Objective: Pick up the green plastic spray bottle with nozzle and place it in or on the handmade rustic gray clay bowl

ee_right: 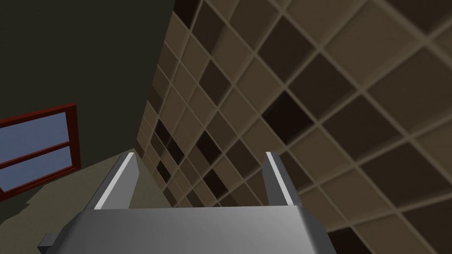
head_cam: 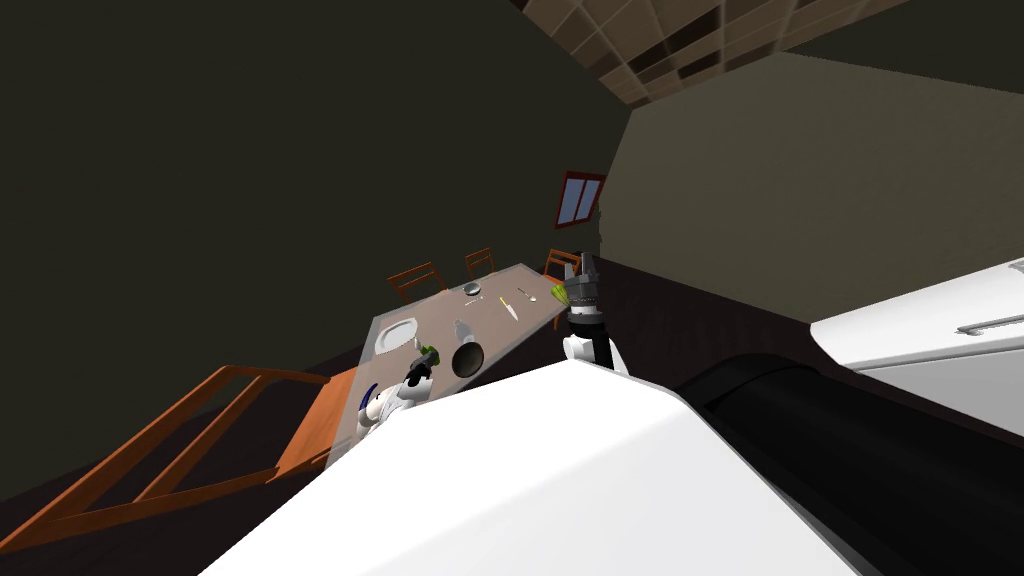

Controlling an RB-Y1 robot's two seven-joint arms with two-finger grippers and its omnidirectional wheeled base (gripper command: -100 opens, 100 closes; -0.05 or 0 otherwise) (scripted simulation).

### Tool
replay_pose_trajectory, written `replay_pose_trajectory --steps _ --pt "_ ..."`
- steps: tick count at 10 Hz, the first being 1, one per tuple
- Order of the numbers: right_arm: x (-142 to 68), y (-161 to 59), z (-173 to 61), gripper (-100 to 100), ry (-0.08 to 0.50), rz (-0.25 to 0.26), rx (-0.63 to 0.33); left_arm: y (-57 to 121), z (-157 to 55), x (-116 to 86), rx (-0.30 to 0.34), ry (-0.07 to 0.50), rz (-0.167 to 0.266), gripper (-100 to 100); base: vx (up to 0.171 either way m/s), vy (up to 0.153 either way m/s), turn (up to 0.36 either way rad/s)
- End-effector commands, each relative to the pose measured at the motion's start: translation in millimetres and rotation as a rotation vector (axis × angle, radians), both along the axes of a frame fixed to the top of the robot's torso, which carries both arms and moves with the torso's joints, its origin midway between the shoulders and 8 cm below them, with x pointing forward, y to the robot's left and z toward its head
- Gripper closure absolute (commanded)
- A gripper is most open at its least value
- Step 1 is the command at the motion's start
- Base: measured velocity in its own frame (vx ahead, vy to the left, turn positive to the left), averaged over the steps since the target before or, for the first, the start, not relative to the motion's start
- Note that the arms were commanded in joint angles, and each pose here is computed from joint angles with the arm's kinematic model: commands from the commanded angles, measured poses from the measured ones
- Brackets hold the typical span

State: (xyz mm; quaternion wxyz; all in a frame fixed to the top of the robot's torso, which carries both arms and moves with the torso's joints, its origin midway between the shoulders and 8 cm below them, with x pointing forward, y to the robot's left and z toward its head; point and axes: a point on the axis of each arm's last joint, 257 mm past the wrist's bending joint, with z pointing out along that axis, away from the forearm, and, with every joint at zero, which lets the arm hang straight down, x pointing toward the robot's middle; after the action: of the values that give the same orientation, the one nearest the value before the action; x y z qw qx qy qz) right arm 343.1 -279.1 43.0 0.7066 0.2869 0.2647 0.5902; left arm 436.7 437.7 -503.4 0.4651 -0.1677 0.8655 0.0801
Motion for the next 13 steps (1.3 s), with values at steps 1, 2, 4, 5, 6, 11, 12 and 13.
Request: replay_pose_trajectory --steps 1,2,4,5,6,11,12,13 --pt "0.0 0.0 0.0 0 0.0 0.0 0.0 0.0 0.0 0.0 0.0 0.0 0.0 100 0.0 0.0 0.0" --pt "0.0 0.0 0.0 0 0.0 0.0 0.0 0.0 0.0 0.0 0.0 0.0 0.0 100 0.0 0.0 0.0" --pt "0.0 0.0 0.0 0 0.0 0.0 0.0 8.1 0.9 -1.5 -0.002 -0.001 0.018 100 -0.018 -0.004 -0.073" --pt "0.0 0.1 0.0 0 0.0 0.0 0.0 18.5 2.4 -3.5 -0.002 -0.003 0.039 100 -0.074 -0.02 -0.18" --pt "0.0 0.1 0.1 0 0.0 0.0 0.0 18.3 2.2 -3.5 0.0 -0.002 0.036 100 -0.064 -0.016 -0.064" --pt "0.0 0.0 0.0 0 0.0 0.0 0.0 47.2 6.0 -10.4 0.004 -0.002 0.089 100 -0.042 -0.013 -0.094" --pt "0.0 0.0 0.0 0 0.0 0.0 0.0 47.1 6.0 -10.4 0.003 -0.002 0.089 100 -0.042 -0.009 -0.067" --pt "0.0 0.0 0.0 0 0.0 0.0 0.0 56.3 7.2 -12.9 -0.002 -0.004 0.111 100 -0.055 -0.017 -0.102"
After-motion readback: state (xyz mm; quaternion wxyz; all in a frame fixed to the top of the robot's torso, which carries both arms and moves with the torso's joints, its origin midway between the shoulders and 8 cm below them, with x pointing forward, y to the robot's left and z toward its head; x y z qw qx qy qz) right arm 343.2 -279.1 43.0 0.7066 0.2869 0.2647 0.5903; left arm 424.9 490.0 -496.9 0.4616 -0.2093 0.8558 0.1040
